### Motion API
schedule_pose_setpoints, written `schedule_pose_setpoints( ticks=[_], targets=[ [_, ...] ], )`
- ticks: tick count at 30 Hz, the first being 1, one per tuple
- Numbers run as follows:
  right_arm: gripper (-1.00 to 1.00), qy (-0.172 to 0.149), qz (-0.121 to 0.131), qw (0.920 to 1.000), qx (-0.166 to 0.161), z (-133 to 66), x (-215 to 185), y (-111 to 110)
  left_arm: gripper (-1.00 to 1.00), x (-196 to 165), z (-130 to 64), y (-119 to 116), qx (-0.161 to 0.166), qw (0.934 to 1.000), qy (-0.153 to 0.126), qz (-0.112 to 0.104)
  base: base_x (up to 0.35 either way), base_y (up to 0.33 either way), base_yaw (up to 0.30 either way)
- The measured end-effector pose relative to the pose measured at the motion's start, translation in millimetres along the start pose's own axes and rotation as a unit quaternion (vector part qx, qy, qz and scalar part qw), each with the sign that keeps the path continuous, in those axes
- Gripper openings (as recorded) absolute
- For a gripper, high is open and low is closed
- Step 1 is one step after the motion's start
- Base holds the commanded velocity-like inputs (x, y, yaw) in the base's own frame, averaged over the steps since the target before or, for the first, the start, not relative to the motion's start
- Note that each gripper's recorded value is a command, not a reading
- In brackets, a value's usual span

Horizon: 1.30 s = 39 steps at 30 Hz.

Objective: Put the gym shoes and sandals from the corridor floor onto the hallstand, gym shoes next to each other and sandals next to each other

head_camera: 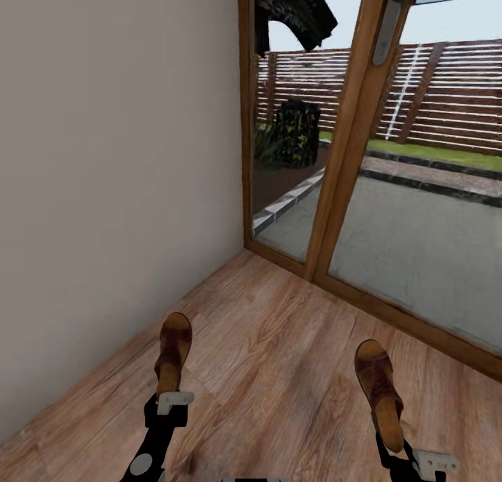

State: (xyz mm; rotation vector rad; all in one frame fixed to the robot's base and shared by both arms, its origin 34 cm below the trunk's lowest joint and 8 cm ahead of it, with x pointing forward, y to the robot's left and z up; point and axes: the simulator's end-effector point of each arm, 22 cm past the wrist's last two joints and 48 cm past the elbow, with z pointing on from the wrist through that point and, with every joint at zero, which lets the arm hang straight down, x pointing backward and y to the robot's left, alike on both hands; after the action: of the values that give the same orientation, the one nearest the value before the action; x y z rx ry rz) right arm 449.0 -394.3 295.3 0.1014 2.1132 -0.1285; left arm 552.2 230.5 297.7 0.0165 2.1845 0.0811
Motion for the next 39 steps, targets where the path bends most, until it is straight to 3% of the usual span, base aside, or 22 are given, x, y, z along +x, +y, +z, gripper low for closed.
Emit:
schedule_pose_setpoints(
  ticks=[8, 39],
  targets=[
    [-1.0, -0.002, 0.0, 1.0, 0.001, 0.2, -1.4, -0.4, -1.0, -1.1, -0.1, 0.1, 0.0, 1.0, -0.001, -0.001, -0.226, 0.21, -0.158],
    [-1.0, -0.011, 0.0, 0.9999, 0.006, 0.4, -9.8, -5.1, -1.0, -8.4, -1.0, -0.3, 0.0, 1.0, -0.008, -0.001, -0.217, 0.224, -0.29]
  ],
)
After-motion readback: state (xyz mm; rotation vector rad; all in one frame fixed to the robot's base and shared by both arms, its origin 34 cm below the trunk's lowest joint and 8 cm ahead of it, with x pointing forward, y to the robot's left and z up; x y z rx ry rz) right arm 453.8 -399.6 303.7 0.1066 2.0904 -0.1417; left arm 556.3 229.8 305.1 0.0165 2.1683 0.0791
